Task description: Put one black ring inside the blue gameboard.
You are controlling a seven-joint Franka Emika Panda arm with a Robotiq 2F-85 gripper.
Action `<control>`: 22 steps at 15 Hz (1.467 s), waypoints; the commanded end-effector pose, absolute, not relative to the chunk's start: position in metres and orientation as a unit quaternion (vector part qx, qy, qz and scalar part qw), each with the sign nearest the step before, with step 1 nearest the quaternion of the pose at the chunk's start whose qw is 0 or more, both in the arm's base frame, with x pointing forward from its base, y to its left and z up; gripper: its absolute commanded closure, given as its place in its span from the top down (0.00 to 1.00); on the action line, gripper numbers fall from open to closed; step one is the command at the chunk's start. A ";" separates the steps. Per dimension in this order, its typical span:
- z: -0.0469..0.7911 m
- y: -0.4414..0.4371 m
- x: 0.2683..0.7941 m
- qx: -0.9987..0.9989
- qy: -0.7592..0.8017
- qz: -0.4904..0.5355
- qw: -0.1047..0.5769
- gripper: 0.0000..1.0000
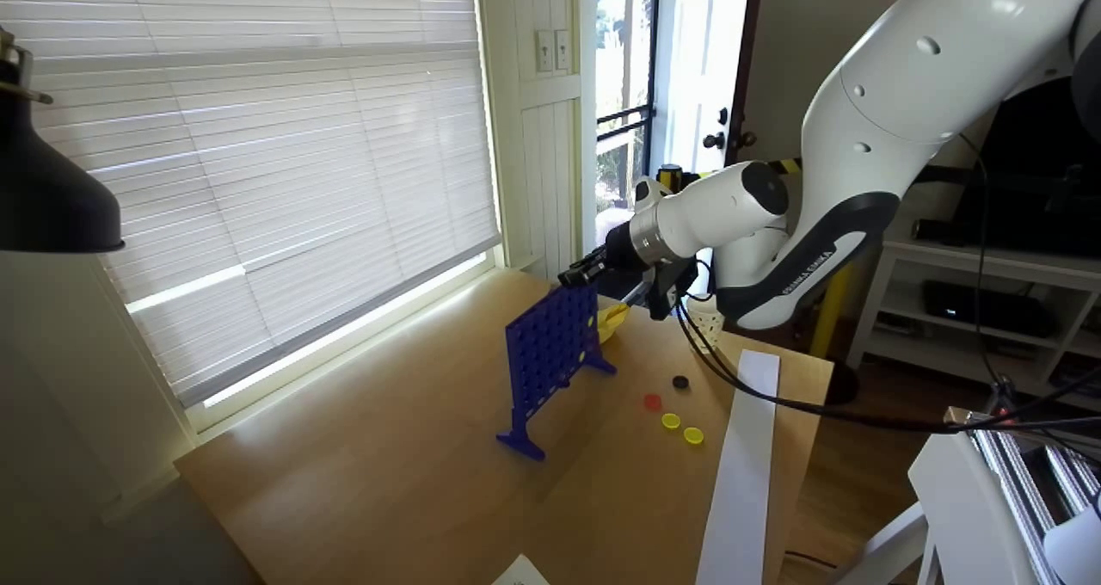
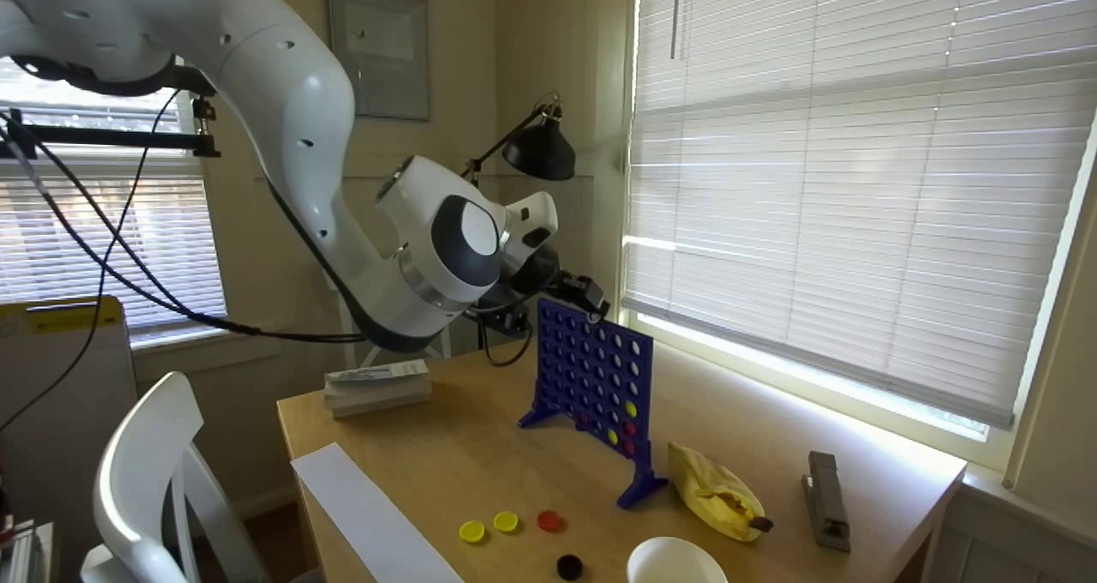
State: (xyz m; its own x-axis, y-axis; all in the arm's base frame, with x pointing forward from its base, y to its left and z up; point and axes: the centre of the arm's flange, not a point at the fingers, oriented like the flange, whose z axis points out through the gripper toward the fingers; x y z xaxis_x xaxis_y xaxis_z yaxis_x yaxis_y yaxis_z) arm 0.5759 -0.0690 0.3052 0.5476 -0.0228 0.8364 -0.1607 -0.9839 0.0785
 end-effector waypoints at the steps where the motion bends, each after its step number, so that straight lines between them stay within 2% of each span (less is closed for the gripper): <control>1: 0.306 -0.069 0.576 0.877 -0.052 0.473 0.073 0.34; 2: 0.306 -0.069 0.576 0.876 -0.053 0.473 0.073 0.34; 3: 0.306 -0.069 0.576 0.876 -0.053 0.473 0.073 0.09; 22: 0.308 -0.061 0.565 0.843 -0.025 0.531 0.078 0.09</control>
